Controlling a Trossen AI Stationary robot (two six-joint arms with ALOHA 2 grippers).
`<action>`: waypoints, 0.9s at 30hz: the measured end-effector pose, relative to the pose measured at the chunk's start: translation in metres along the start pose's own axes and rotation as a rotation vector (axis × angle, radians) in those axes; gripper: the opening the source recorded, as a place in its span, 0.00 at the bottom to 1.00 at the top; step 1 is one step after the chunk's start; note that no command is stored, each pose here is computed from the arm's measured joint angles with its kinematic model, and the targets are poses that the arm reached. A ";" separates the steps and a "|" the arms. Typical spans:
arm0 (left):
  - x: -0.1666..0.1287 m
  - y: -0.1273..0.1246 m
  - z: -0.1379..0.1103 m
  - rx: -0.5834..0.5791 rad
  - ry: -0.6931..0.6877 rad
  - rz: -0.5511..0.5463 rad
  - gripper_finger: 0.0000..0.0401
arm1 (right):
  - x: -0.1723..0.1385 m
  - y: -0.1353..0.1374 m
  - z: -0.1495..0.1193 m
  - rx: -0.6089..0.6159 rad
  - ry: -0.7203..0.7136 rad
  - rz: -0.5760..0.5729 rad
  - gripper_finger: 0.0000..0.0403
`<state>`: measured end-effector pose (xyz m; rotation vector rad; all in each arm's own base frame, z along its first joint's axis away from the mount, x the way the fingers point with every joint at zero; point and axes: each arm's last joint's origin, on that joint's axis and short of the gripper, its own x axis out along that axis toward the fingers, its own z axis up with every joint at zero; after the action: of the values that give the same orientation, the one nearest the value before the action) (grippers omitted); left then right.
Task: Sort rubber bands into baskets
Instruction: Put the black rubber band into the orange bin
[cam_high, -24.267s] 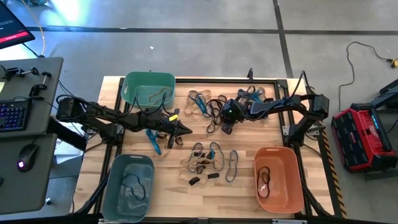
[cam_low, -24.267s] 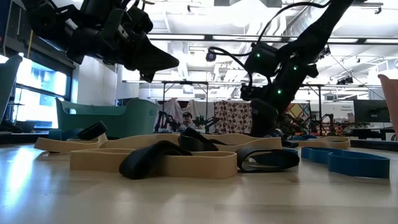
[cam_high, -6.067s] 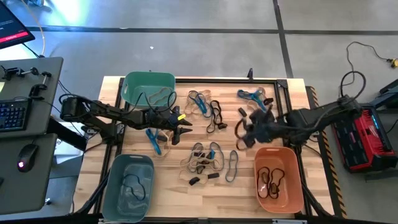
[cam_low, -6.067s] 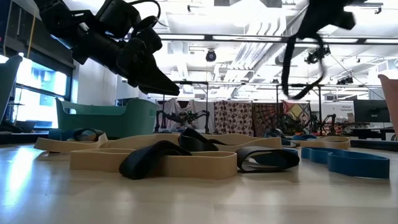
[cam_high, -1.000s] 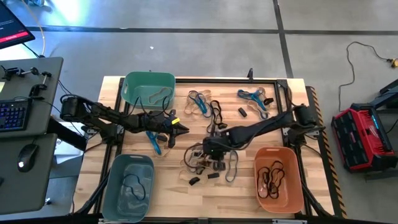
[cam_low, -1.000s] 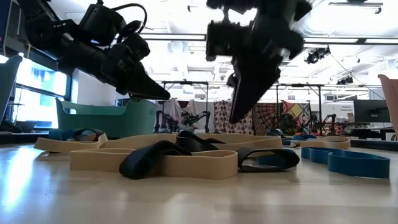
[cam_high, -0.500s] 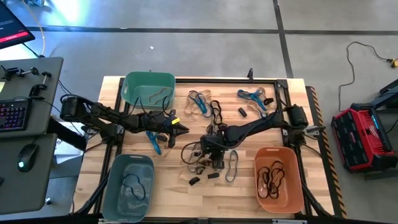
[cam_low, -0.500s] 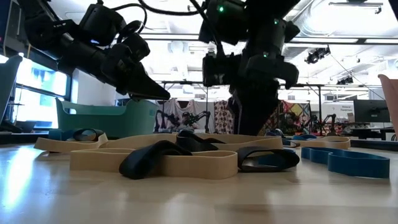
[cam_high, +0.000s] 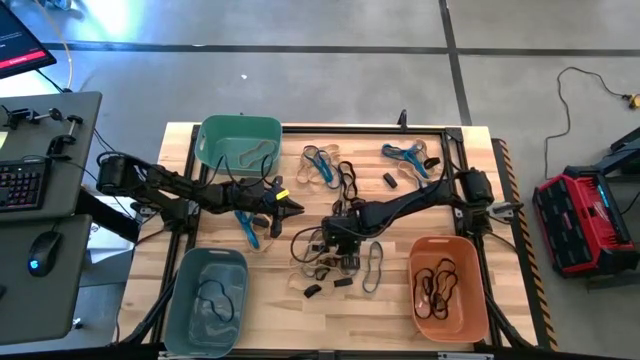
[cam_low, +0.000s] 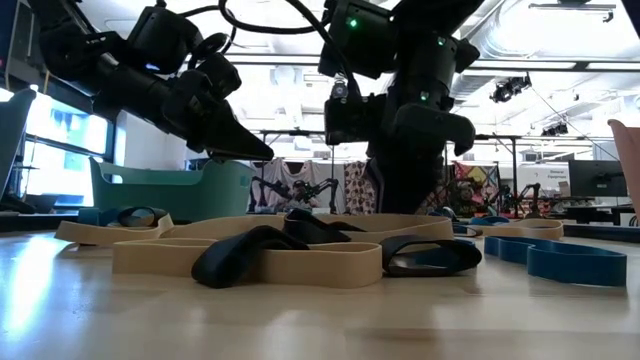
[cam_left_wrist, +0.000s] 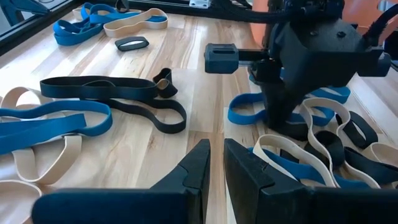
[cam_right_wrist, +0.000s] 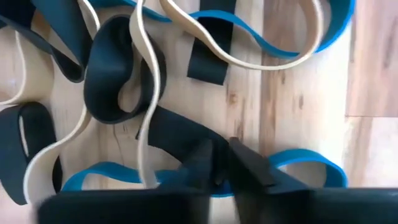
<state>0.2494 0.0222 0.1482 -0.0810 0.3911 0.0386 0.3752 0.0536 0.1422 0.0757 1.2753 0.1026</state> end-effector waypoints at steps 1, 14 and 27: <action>0.000 0.000 0.000 0.000 0.000 0.000 0.09 | 0.000 0.000 0.000 0.000 0.000 -0.001 0.02; 0.000 0.000 0.000 0.000 0.000 0.000 0.09 | -0.025 0.006 0.002 0.012 -0.056 -0.018 0.00; 0.000 0.000 0.000 -0.001 0.003 0.000 0.09 | -0.022 0.007 0.000 0.035 -0.036 -0.023 0.14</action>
<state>0.2493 0.0222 0.1480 -0.0820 0.3941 0.0389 0.3686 0.0582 0.1634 0.0931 1.2418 0.0589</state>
